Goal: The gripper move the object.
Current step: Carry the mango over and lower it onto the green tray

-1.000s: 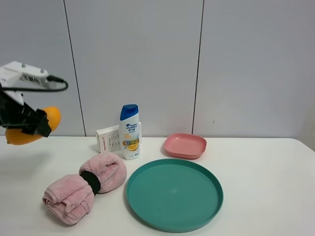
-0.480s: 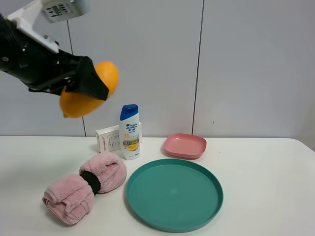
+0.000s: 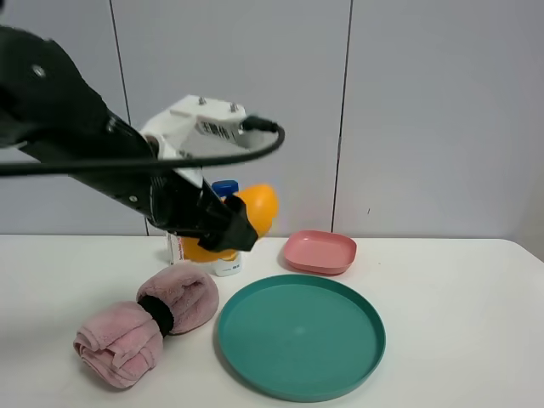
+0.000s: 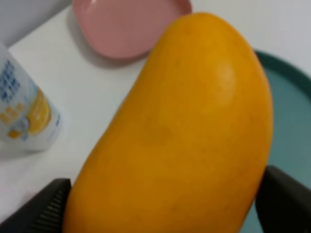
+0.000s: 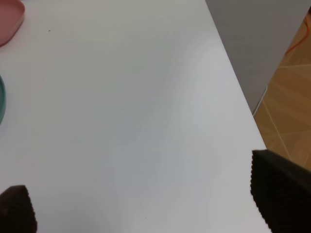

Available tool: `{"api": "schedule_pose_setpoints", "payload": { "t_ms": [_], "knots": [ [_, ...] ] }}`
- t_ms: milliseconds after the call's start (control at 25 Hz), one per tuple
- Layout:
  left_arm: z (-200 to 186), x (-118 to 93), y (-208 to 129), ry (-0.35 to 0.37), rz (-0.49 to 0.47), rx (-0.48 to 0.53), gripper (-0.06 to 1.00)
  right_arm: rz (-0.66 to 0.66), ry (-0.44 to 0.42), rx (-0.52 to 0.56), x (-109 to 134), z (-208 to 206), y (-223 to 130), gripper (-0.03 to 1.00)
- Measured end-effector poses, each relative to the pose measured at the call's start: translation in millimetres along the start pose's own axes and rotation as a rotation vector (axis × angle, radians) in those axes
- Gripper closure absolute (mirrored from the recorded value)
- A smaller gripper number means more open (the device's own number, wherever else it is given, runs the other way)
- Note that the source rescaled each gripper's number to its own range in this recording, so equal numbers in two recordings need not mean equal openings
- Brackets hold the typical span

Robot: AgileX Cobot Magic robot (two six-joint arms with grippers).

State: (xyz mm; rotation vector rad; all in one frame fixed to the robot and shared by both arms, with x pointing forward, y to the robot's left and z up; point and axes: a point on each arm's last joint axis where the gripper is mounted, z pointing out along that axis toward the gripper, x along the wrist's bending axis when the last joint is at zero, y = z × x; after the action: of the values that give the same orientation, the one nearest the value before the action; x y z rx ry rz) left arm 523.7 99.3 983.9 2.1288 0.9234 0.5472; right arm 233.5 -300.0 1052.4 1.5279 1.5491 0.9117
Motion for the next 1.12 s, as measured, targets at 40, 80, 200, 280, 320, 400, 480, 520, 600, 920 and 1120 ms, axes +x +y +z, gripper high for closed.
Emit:
{"api": "schedule_pose_setpoints", "payload": {
  "t_ms": [40, 80, 200, 280, 320, 400, 480, 520, 600, 920, 1120],
  "knots": [
    [9, 0, -6, 0.003, 0.002, 0.021, 0.94, 0.000, 0.000, 0.000, 0, 0, 0, -0.03],
    [17, 0, -11, 0.007, 0.002, 0.037, 0.94, 0.000, 0.000, 0.000, 0, 0, 0, -0.03],
    [35, 0, -24, 0.016, 0.002, 0.074, 0.94, 0.000, 0.000, 0.000, 0, 0, 0, -0.03],
    [41, -1, -29, 0.018, 0.003, 0.086, 0.94, 0.000, 0.000, 0.000, 0, 0, 0, -0.03],
    [43, -2, -30, 0.016, 0.006, 0.089, 0.94, 0.000, 0.000, 0.000, 0, 0, 0, -0.03],
    [45, -6, -25, 0.008, 0.013, 0.078, 0.94, 0.000, 0.000, 0.000, 0, 0, 0, -0.03],
    [45, -10, -15, 0.001, 0.025, 0.049, 0.94, 0.000, 0.000, 0.000, 0, 0, 0, -0.03],
    [45, -13, -10, -0.005, 0.032, 0.033, 0.94, 0.000, 0.000, 0.000, 0, 0, 0, -0.03],
    [45, -19, -1, -0.014, 0.046, 0.008, 0.94, 0.000, 0.000, 0.000, 0, 0, 0, -0.03],
    [59, -40, 2, -0.057, 0.085, 0.010, 0.94, 0.000, 0.000, 0.000, 0, 0, 0, -0.03],
    [73, -51, -13, -0.081, 0.107, 0.064, 0.94, 0.000, 0.000, 0.000, 0, 0, 0, -0.03]
  ]
}}
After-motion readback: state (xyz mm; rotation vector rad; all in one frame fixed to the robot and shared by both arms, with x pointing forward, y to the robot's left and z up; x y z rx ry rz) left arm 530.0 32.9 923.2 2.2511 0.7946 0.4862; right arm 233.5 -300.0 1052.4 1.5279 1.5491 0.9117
